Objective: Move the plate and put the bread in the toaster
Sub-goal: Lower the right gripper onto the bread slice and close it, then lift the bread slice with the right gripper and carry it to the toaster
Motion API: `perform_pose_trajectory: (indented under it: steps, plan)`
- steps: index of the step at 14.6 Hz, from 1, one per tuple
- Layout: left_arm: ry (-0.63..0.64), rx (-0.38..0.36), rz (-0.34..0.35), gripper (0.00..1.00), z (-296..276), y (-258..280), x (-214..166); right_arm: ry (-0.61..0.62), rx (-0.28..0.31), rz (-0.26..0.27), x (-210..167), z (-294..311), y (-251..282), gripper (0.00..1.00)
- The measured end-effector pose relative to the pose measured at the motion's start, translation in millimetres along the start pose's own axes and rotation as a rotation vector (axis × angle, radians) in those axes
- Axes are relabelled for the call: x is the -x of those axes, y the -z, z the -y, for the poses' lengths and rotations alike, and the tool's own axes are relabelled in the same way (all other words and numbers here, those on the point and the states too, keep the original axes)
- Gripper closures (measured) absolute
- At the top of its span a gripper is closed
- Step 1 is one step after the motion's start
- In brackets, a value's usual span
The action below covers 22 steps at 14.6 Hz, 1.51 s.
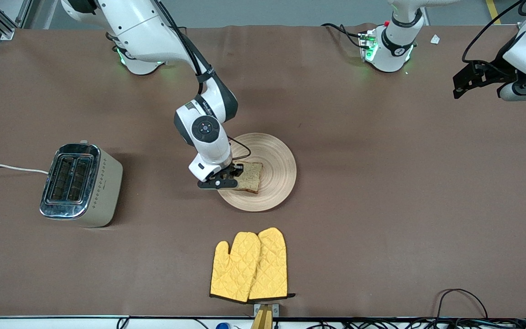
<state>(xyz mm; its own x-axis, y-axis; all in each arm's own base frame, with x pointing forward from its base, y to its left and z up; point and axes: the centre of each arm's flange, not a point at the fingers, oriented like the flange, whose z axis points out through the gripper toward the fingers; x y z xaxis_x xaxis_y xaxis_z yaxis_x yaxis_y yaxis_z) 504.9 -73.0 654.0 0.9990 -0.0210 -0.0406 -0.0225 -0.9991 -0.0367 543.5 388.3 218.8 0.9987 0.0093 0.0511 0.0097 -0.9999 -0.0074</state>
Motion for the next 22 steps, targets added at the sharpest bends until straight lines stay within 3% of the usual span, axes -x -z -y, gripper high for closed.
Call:
perform_pose_trajectory:
  steps: [2,5,8,12,15,17,20,22]
  plan:
    - [0.0,0.0,-0.002,0.0,0,0,0,0.0,0.001,0.001,0,0,1,0.91]
    - [0.0,0.0,-0.003,0.0,0,0,-1,0.001,0.004,0.005,0,0,3,0.95]
    - [0.0,0.001,-0.003,0.0,0,0,-1,0.004,0.049,0.059,-4,0,19,0.95]
    - [0.0,0.001,-0.003,0.0,0,0,-1,0.009,0.164,0.12,-28,-5,98,0.95]
    - [0.0,0.001,-0.003,0.0,0,0,-1,0.009,0.301,0.154,-46,-30,158,0.95]
    - [0.0,0.001,-0.003,0.0,0,0,-1,0.041,0.383,0.195,-57,-58,190,0.95]
    - [0.001,0.001,-0.003,0.0,0,0,-1,0.067,0.454,0.226,-79,-126,233,0.95]
    - [0.001,0.001,-0.003,0.0,0,0,-1,0.113,0.545,0.253,-85,-166,252,0.95]
